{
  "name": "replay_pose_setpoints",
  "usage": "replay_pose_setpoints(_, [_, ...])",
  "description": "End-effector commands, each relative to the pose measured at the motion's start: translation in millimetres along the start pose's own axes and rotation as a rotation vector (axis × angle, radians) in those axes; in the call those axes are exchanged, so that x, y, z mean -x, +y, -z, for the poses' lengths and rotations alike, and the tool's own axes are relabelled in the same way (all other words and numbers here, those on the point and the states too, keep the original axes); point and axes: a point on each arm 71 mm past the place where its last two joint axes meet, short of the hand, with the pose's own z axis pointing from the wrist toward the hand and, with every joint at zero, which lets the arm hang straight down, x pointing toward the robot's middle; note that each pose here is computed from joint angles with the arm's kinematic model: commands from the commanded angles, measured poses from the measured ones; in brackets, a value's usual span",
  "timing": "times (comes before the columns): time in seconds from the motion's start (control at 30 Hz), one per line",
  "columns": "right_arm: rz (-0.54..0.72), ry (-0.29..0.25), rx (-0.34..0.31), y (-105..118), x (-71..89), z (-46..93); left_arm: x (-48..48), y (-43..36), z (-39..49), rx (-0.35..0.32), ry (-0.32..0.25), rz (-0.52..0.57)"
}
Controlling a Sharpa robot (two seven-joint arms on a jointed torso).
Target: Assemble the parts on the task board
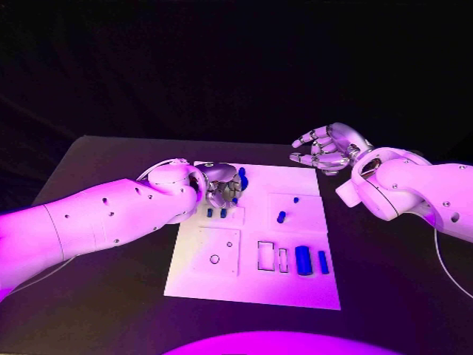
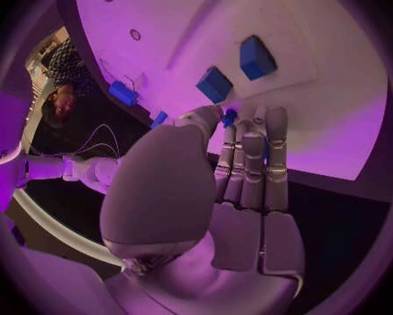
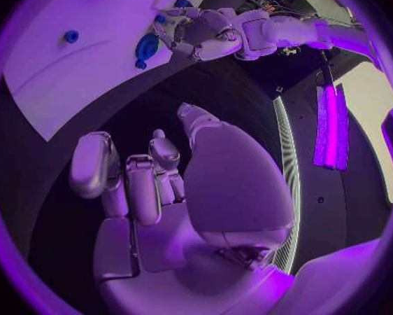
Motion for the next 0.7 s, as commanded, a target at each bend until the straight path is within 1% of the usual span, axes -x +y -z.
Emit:
replay_pose_setpoints(0.03, [0.007,-0.002,0.021,1.9,-0.7,0.1,-0.5,-1.0,-1.9,0.007,0.009,-0.011])
replay_pose_setpoints(0.33, [0.007,-0.001,0.021,1.9,-0.8,0.0,0.0,1.0,-3.6,0.028,0.003,-0.01])
replay_pose_setpoints(0.7, [0.007,0.0,0.019,1.8,-0.7,0.2,-1.3,-1.2,-4.7,0.028,0.021,-0.006])
